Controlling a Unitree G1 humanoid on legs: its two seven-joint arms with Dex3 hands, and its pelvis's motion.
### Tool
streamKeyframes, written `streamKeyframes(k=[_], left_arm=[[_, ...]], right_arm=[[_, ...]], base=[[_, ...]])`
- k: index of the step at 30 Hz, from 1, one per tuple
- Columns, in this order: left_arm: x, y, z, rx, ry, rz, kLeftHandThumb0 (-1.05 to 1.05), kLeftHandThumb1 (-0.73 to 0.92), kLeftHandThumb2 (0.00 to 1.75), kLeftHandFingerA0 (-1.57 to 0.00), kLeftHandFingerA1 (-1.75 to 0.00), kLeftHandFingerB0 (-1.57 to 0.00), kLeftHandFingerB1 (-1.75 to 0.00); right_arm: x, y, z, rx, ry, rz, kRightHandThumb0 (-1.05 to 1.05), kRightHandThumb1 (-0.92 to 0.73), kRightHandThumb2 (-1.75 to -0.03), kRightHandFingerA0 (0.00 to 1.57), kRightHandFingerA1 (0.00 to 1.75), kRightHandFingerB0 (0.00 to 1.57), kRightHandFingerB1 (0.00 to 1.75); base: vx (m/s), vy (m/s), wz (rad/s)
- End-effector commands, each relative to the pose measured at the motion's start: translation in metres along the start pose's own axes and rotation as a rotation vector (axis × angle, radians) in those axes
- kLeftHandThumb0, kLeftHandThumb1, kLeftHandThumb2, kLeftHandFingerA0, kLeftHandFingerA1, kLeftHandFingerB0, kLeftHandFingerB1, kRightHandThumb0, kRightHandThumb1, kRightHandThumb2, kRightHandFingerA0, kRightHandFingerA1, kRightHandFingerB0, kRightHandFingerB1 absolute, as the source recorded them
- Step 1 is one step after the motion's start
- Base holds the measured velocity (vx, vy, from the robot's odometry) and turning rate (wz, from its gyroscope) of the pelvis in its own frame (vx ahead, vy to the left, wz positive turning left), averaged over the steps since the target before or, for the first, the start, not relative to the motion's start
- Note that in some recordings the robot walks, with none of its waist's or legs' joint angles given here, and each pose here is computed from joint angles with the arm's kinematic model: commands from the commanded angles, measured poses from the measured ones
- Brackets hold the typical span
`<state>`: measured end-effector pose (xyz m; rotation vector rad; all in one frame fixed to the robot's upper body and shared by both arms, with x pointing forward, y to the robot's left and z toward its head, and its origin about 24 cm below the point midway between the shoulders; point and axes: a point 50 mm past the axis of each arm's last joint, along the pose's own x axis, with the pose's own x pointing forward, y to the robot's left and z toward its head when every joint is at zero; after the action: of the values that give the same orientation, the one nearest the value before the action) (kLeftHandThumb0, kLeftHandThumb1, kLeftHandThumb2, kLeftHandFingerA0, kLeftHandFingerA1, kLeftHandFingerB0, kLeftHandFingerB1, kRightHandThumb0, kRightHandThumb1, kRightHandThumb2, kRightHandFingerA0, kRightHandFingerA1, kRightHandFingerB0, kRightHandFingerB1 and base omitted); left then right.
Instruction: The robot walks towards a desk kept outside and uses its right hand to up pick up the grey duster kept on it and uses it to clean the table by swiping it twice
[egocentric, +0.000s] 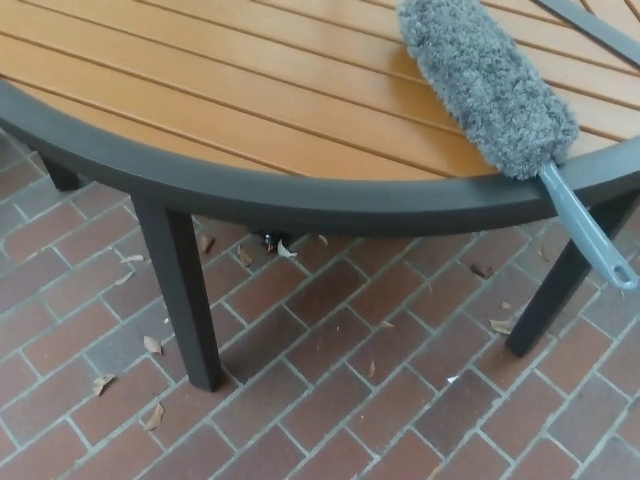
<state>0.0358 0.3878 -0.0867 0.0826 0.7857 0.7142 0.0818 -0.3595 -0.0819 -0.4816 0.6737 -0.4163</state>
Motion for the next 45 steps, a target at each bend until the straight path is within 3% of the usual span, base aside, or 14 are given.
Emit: streamKeyframes(k=[1, 9, 13, 26, 28, 42, 45], left_arm=[[-0.0009, 0.0046, 0.0021, 0.001, -0.023, 0.001, 0.02, 0.7, 0.67, -0.78, -0.56, -0.69, -0.51], [-0.0016, 0.0034, 0.001, 0.002, -0.026, -0.003, -0.08, 0.67, 0.6, -0.8, -0.53, -0.72, -0.5], [-0.0021, 0.0049, -0.0003, -0.011, -0.019, -0.005, -0.01, 0.7, 0.64, -0.8, -0.55, -0.69, -0.52], [-0.0029, 0.0052, -0.0005, 0.008, -0.024, -0.009, -0.08, 0.69, 0.62, -0.79, -0.55, -0.69, -0.51], [-0.0028, 0.0052, -0.0005, 0.008, -0.023, -0.01, 0.05, 0.7, 0.7, -0.79, -0.57, -0.69, -0.53], [-0.0013, 0.0052, 0.0029, 0.018, -0.03, -0.008, -0.05, 0.69, 0.64, -0.79, -0.55, -0.71, -0.51], [-0.0016, 0.0065, 0.0023, 0.021, -0.025, -0.012, -0.04, 0.7, 0.63, -0.8, -0.55, -0.69, -0.51]], right_arm=[[0.0001, -0.0059, -0.0008, -0.012, 0.006, -0.013, 0.0, -0.65, -0.77, 0.71, 0.45, 0.36, 0.34], [-0.0008, -0.0073, -0.0016, -0.015, 0.007, -0.006, -0.01, -0.7, -0.74, 0.7, 0.43, 0.35, 0.34], [0.0002, -0.0066, -0.0008, -0.022, 0.006, -0.005, 0.0, -0.7, -0.72, 0.71, 0.43, 0.36, 0.34], [-0.0002, -0.0078, -0.0024, -0.023, 0.019, -0.009, -0.03, -0.71, -0.71, 0.69, 0.45, 0.35, 0.35], [-0.0008, -0.0082, -0.0026, -0.02, 0.016, -0.01, 0.01, -0.68, -0.74, 0.72, 0.45, 0.38, 0.36], [-0.0014, -0.0072, -0.0041, -0.011, 0.019, -0.014, -0.02, -0.73, -0.7, 0.73, 0.46, 0.4, 0.38], [-0.0005, -0.0065, -0.0034, -0.012, 0.02, -0.009, 0.01, -0.67, -0.78, 0.74, 0.45, 0.41, 0.37]], base=[[0.11, -0.012, 0.02], [0.1, -0.127, -0.03], [0.04, -0.12, -0.04], [0.12, 0.16, -0.02], [0.13, 0.096, 0.09], [0.16, -0.093, -0.02], [0.08, -0.034, -0.09]])
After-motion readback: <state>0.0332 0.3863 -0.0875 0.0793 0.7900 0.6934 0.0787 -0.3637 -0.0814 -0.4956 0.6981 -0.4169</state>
